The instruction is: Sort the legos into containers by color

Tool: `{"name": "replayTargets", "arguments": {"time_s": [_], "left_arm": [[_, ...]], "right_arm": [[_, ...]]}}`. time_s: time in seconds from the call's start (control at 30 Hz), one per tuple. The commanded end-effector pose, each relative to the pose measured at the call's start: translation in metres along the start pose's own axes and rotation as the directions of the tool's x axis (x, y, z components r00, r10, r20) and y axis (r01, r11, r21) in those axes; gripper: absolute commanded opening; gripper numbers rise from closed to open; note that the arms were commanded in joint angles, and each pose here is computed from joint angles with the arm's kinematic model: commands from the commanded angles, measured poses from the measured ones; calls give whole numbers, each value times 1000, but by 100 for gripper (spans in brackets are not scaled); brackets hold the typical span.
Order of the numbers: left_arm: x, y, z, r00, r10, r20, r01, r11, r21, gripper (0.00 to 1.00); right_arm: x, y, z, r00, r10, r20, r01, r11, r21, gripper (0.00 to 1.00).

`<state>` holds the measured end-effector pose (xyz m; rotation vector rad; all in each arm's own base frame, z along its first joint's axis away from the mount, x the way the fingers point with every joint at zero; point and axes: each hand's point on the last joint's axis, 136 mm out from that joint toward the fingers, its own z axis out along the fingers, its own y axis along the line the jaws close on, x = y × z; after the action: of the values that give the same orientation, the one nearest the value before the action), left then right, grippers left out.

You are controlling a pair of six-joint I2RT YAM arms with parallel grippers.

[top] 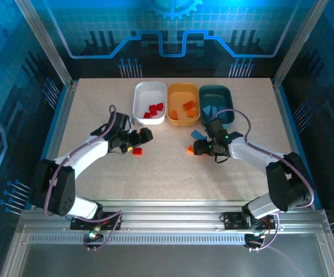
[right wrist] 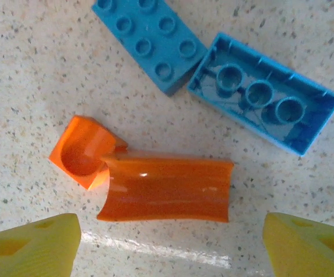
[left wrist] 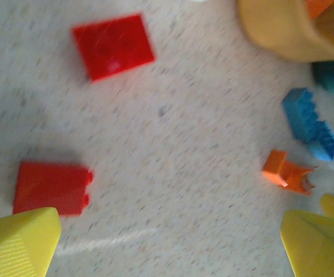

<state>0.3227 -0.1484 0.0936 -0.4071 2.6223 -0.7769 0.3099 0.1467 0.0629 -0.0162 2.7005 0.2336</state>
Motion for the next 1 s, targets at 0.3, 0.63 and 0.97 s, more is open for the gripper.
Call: {"name": "replayTargets", "arguments": {"time_s": [0.3, 0.63, 0.97], "left_arm": [[23, 1, 0, 999, -42, 19, 41, 997, 60, 99], [31, 3, 1, 999, -38, 9, 38, 997, 63, 99], [32, 2, 6, 1000, -30, 8, 29, 997, 68, 99]], "right_arm": [[-41, -24, 35, 997, -61, -42, 70, 967, 244, 0], [-14, -26, 48, 990, -93, -109, 119, 958, 261, 0], [27, -28, 30, 982, -92, -162, 130, 962, 241, 0]]}}
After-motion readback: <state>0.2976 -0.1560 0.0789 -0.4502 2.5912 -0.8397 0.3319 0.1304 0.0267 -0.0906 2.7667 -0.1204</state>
